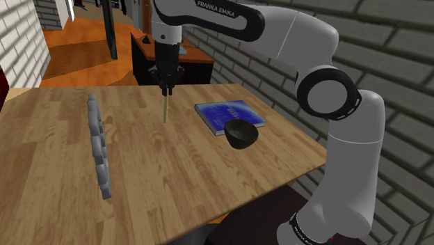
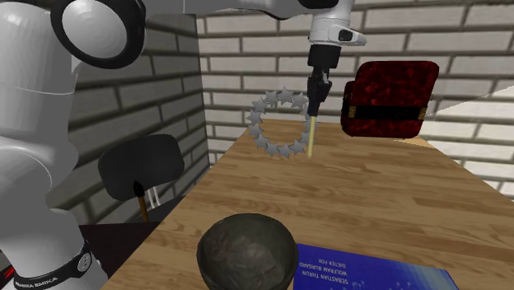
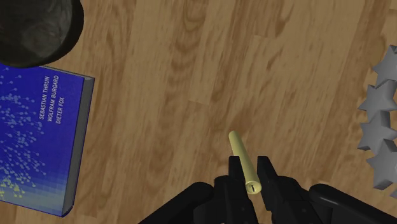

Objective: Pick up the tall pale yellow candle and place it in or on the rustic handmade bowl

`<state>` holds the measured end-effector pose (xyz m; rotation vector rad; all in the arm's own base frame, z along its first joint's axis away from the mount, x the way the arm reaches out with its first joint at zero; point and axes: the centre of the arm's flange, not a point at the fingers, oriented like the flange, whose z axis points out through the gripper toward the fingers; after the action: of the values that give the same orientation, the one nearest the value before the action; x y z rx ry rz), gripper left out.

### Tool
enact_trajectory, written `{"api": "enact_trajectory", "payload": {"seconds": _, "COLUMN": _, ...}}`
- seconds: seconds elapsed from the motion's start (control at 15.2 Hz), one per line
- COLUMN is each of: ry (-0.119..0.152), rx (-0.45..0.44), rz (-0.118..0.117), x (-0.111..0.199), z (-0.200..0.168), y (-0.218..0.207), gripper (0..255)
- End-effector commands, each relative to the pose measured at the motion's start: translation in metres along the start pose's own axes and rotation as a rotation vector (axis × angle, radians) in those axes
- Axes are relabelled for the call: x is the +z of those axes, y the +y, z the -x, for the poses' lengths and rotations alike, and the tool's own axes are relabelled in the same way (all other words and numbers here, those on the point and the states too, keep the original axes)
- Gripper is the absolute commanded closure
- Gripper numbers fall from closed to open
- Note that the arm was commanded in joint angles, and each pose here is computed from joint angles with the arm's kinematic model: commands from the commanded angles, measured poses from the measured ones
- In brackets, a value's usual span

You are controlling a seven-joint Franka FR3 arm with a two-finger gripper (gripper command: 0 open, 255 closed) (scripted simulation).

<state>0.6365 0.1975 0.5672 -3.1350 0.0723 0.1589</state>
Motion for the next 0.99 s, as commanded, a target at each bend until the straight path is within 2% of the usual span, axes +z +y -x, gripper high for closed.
{"api": "enact_trajectory", "payload": {"seconds": 0.0, "ry": -0.001, "rx": 0.000, "rz": 0.000, "x": -0.010, "z": 0.002, "y": 0.001, "gripper": 255}}
{"api": "enact_trajectory", "payload": {"seconds": 0.59, "ry": -0.001, "rx": 0.000, "rz": 0.000, "x": -0.053, "z": 0.007, "y": 0.001, "gripper": 255}}
{"api": "enact_trajectory", "payload": {"seconds": 0.92, "ry": -0.001, "rx": 0.000, "rz": 0.000, "x": -0.062, "z": 0.041, "y": 0.056, "gripper": 255}}
